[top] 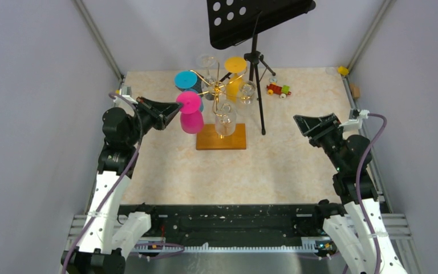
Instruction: Take the wine glass off the wine glass rack
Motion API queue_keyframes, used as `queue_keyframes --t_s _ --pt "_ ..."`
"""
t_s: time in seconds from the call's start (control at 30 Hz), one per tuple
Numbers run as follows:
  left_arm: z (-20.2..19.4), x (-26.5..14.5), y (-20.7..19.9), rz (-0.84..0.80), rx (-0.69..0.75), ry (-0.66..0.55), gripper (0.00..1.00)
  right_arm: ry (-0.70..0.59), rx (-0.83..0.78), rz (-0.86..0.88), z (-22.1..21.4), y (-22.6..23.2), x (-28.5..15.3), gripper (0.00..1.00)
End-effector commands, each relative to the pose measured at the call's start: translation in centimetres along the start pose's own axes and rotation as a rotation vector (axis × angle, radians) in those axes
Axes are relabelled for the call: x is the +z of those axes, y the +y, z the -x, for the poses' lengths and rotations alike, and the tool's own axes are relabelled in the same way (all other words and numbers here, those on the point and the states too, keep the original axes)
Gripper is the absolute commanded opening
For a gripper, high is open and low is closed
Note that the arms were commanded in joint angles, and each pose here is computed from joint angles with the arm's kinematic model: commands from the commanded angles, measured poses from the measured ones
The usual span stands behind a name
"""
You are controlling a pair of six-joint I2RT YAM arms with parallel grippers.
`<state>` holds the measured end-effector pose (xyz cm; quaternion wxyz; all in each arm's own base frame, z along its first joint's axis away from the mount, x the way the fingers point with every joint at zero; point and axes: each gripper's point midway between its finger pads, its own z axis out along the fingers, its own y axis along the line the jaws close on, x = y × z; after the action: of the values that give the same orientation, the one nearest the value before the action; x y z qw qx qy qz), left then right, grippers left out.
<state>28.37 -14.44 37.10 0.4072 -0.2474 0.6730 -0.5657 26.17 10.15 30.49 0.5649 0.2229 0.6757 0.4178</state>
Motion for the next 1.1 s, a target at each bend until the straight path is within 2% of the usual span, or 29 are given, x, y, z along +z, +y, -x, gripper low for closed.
queue_keyframes --t_s 0.0,0.17,0.33,0.73,0.93,1.07 --pt "1.7 -0.6 -2.6 -0.069 0.062 -0.107 0.0 -0.031 0.02 0.011 0.8 0.6 -0.2 0.6" --pt "2.7 -0.2 -2.8 -0.072 0.066 -0.152 0.0 -0.028 0.033 0.006 0.8 0.6 -0.3 0.6" --pt "3.0 0.6 -2.8 -0.089 0.073 -0.139 0.0 -0.024 0.039 0.011 0.7 0.7 -0.3 0.63" --pt "0.0 1.2 -5.0 -0.22 0.153 0.084 0.0 0.006 0.034 0.028 0.2 1.0 -0.4 0.66" --pt "-1.6 1.3 -4.8 -0.248 0.155 0.192 0.0 0.031 0.042 -0.001 -0.4 0.5 -0.7 0.67" --pt "-2.2 1.1 -4.8 -0.256 0.155 0.22 0.0 0.035 0.04 -0.004 -0.4 0.6 -1.0 0.73"
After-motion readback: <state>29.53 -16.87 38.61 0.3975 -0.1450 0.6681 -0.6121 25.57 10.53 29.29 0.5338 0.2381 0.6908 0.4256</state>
